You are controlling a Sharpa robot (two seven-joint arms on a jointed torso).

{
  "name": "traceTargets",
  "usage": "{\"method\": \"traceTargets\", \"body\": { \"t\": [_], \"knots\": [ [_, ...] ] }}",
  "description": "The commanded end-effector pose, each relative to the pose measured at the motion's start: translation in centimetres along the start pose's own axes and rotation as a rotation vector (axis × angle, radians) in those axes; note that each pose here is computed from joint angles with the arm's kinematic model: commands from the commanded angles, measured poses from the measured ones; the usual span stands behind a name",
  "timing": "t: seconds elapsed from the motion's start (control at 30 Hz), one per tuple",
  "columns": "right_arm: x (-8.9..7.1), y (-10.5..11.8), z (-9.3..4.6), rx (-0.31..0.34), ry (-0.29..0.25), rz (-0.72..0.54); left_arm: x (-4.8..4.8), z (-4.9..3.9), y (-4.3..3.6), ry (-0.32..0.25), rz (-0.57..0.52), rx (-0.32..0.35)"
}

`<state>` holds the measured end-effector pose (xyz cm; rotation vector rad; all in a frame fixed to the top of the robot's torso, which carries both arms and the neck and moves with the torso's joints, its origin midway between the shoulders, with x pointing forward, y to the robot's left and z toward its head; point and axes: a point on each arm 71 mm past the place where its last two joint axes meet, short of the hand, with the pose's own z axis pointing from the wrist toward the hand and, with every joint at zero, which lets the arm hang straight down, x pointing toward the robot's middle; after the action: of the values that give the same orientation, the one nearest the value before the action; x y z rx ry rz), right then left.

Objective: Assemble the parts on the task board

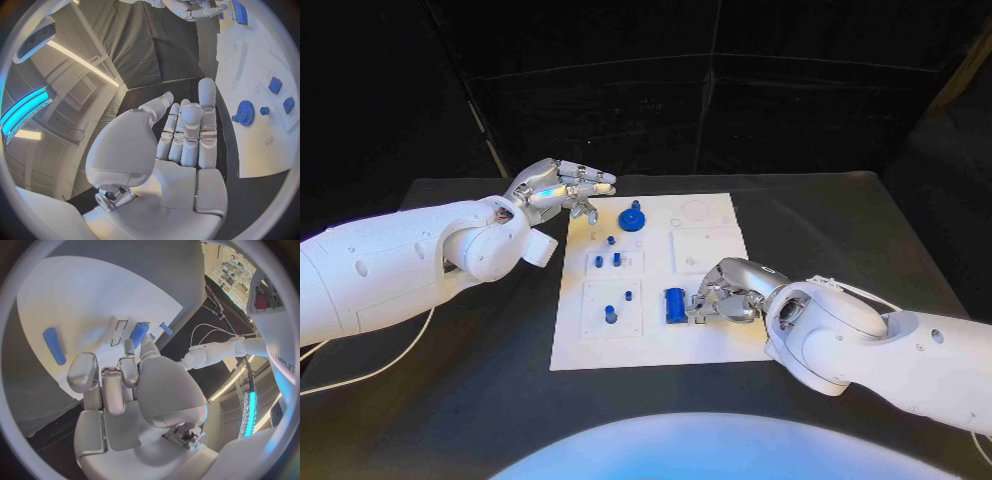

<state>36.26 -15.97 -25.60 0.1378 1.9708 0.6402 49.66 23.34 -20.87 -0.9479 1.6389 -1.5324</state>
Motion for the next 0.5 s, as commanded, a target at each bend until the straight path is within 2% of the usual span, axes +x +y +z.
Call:
{"method": "traceTargets", "body": {
  "t": [0.03,0.5],
  "knots": [
    [-0.04,0.16,-0.12,-0.018,0.007,0.001,0.04,0.01,-0.12,0.006,-0.007,0.005],
    [-0.32,-0.12,-0.27,-0.026,-0.012,0.026,0.00,-0.05,-0.14,0.004,-0.007,0.005]
  ]
}}
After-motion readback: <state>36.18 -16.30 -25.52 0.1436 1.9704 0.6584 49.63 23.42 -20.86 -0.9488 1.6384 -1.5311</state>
